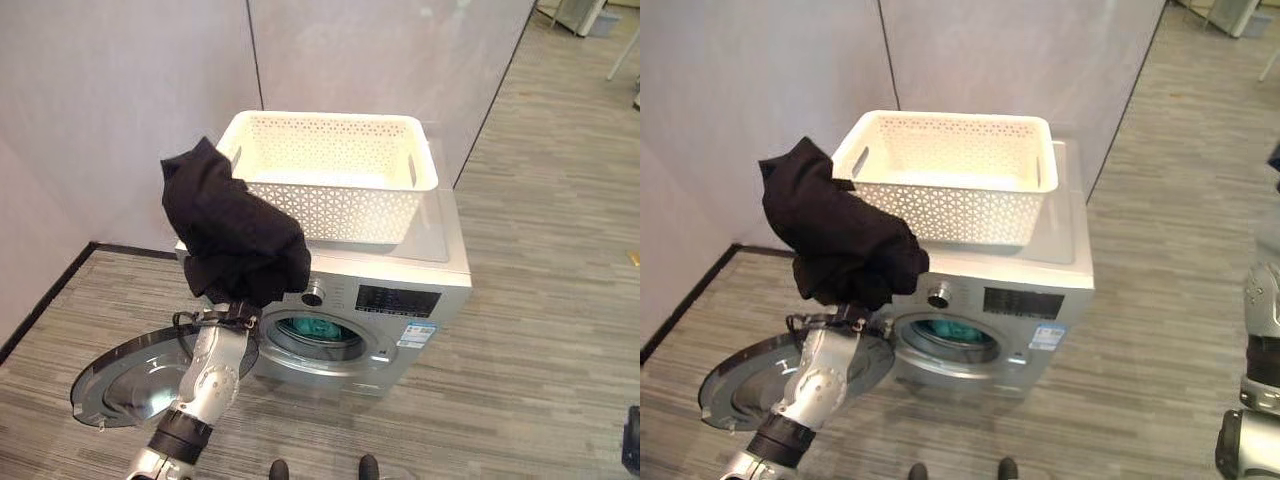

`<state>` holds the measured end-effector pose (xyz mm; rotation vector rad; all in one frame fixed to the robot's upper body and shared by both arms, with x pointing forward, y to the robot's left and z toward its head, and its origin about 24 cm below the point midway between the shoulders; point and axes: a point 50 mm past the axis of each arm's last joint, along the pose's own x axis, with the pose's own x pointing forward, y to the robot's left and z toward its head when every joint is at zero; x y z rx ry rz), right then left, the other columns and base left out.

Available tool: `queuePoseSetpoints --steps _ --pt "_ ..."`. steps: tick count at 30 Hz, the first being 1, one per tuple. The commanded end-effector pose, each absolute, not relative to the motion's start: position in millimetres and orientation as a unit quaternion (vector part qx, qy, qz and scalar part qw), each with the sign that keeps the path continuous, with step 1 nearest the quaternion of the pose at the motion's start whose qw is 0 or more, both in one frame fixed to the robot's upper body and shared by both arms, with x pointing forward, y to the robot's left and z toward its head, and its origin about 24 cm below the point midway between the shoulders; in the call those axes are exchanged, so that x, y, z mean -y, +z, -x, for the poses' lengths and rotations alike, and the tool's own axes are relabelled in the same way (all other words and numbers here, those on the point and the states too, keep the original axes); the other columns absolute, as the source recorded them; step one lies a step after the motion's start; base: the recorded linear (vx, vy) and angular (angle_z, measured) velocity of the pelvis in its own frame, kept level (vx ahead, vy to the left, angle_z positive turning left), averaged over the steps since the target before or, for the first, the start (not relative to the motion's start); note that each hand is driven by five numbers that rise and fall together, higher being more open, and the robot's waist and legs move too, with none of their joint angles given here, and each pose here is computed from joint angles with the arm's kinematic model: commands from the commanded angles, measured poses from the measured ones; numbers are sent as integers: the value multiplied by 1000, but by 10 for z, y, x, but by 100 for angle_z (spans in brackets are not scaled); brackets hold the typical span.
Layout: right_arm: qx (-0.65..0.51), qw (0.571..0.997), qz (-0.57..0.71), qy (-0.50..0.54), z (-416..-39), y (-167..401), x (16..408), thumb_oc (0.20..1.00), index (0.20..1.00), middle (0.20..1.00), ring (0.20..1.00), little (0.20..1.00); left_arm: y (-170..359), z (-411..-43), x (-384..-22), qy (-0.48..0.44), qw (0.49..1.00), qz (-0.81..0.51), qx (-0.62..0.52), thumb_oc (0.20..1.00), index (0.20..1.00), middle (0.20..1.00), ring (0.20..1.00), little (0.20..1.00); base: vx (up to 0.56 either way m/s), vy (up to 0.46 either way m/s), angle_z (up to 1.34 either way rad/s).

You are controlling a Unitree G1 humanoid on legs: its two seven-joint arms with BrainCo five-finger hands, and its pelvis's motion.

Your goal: Grab the laundry basket,head to the washer,open it,put in the laundry and shut it.

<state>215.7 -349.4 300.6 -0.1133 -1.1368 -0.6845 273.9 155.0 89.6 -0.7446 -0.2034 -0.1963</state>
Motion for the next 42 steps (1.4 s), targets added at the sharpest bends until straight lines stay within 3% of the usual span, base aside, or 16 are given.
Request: queuePoseSetpoints --steps 1,4,7,8,10,15,21,26,28,31,32,35,36,42 --pt "445 770 103 -446 -2034 2588 3852 1000 1000 1000 1000 1000 1201 -2710 -1689 -138 921 319 174 200 200 200 200 200 0 0 0" --pt "252 792 154 -535 -1796 1758 4202 1000 1000 1000 1000 1000 1009 -2602 -1838 -111 931 313 150 200 200 200 200 200 -2 -2 -3" --pt "120 796 105 -583 -1539 989 4312 1000 1000 1000 1000 1000 791 -2549 -1853 -96 935 322 116 200 200 200 200 200 3 -5 -12" --pt "14 786 93 -611 -1293 512 4358 1000 1000 1000 1000 1000 679 -2501 -1881 -83 935 331 98 200 200 200 200 200 -6 -6 -14" --pt "-34 782 40 -621 -1181 199 4303 1000 1000 1000 1000 1000 494 -2430 -1882 -69 929 357 64 200 200 200 200 200 6 4 -8" --pt "-246 741 -70 -621 -780 -766 3909 1000 1000 1000 1000 1000 258 -2312 -1830 -77 925 371 11 200 200 200 200 200 4 2 -4" --pt "-494 729 -65 -468 -276 -1406 3187 1000 1000 1000 1000 1000 -5 -2154 -1839 -75 929 358 -48 200 200 200 200 200 5 -2 0" --pt "-525 769 -19 -363 -377 -1466 3037 1000 1000 1000 1000 1000 -283 -2004 -1880 -63 938 322 -111 200 200 200 200 200 -42 -11 1" --pt "-498 814 29 -299 -700 -1416 3013 1000 1000 1000 1000 1000 -458 -1939 -1874 -63 942 290 -156 200 200 200 200 200 -148 -19 -5" --pt "-462 841 57 -276 -947 -1332 3035 1000 1000 1000 1000 1000 -597 -1900 -1851 -63 945 256 -193 200 200 200 200 200 -101 -17 1" --pt "-425 862 66 -267 -1164 -1246 3036 1000 1000 1000 1000 1000 -665 -1919 -1817 -55 945 245 -208 200 200 200 200 200 -92 0 11" --pt "-406 873 74 -261 -1269 -1198 3029 1000 1000 1000 1000 1000 -690 -1940 -1793 -52 946 239 -215 200 200 200 200 200 -82 -5 15" --pt "-356 899 97 -236 -1529 -1054 2997 1000 1000 1000 1000 1000 -638 -2051 -1734 -54 949 235 -201 200 200 200 200 200 -99 -10 9" --pt "-286 925 136 -210 -1871 -815 2967 1000 1000 1000 1000 1000 -444 -2335 -1516 -82 957 226 -164 200 200 200 200 200 -89 13 12"
